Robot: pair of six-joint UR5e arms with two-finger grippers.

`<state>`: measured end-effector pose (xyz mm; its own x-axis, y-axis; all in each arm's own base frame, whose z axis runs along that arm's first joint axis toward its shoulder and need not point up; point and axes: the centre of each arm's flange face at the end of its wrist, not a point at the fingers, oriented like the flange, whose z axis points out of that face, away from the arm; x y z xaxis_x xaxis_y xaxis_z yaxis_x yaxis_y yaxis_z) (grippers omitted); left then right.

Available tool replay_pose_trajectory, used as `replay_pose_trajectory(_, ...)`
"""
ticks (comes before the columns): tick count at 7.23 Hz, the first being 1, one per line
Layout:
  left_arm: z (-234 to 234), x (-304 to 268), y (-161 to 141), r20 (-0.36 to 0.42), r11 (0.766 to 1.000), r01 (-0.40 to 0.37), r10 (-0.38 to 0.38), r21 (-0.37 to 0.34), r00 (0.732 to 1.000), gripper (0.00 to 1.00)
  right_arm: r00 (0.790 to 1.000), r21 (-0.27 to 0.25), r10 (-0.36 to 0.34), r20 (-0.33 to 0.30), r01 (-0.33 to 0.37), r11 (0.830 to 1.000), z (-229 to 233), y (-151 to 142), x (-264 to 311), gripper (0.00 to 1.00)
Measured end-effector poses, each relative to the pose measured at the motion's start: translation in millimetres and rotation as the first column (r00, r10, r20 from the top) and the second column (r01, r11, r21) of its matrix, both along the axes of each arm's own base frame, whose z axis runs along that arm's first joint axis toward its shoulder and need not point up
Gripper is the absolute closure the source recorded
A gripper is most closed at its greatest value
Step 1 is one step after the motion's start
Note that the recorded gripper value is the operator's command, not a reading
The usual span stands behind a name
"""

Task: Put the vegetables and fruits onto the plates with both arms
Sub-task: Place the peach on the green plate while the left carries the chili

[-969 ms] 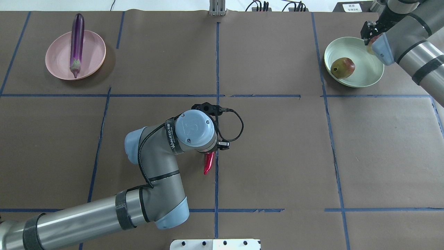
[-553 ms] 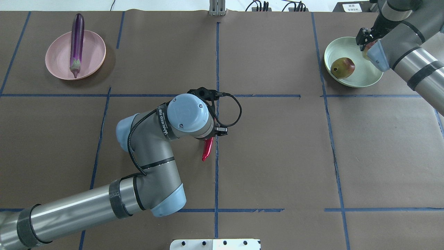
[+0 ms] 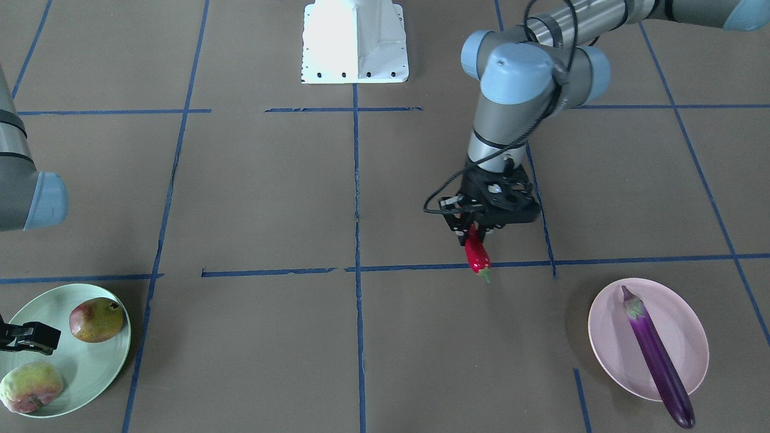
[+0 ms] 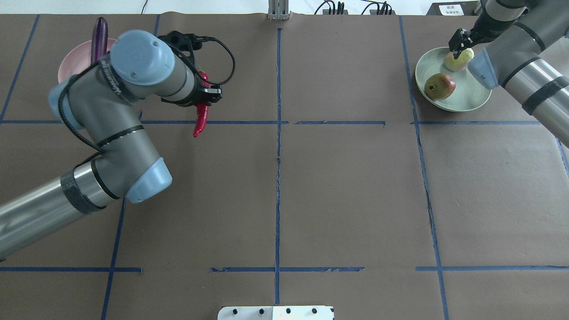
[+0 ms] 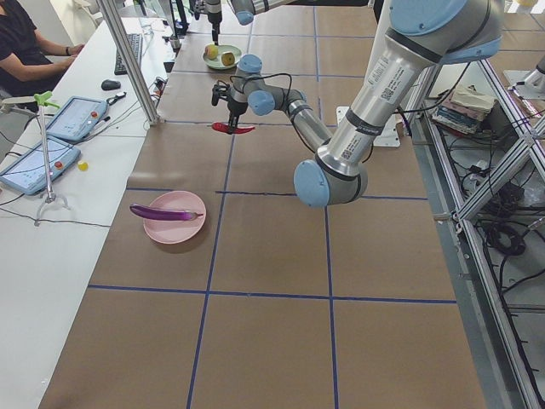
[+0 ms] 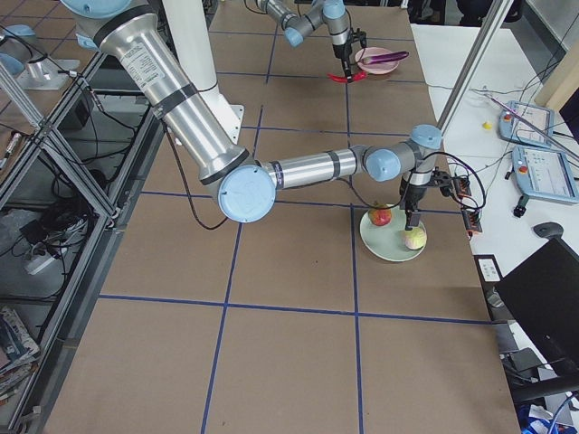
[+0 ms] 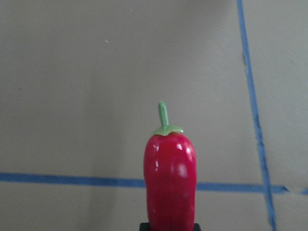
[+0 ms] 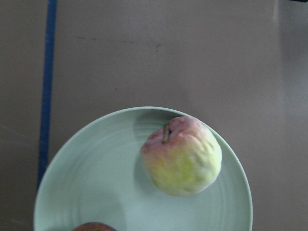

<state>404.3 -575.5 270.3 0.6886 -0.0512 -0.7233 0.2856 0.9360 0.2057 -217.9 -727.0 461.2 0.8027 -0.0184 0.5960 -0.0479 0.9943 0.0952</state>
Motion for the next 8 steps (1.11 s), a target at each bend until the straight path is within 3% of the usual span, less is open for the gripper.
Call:
replay_pose_trajectory(3,133.8,-115.5,-102.8,0.091,0.981,0.064,-0.048,-0.184,0.995,0.92,0.981,-0.019,0.052,0.188,-0.049,0.999,-60.7,74.3,-3.3,0.0)
replay_pose_trajectory(4,170.5,-128.8,-123.4,0.093,0.976,0.066,-0.047,-0.208,0.995,0.61,0.972,-0.033,0.066,0.226,-0.06,0.998,-74.9,108.1,-10.0,0.0)
replay_pose_trajectory(5,196.9,-128.4,-141.1,0.094,0.974,0.064,-0.044,-0.217,0.995,0.21,0.964,-0.047,0.078,0.254,-0.068,0.997,-87.9,134.6,-15.2,0.0)
replay_pose_trajectory(6,208.9,-123.7,-153.8,0.088,0.974,0.058,-0.04,-0.218,0.995,0.0,0.958,-0.055,0.085,0.272,-0.072,0.996,-97.3,153.0,-17.6,0.0)
replay_pose_trajectory(8,205.1,-116.6,-161.7,0.066,0.977,0.041,-0.028,-0.211,0.997,0.0,0.956,-0.061,0.083,0.281,-0.069,0.996,-109.4,170.0,-18.7,0.0)
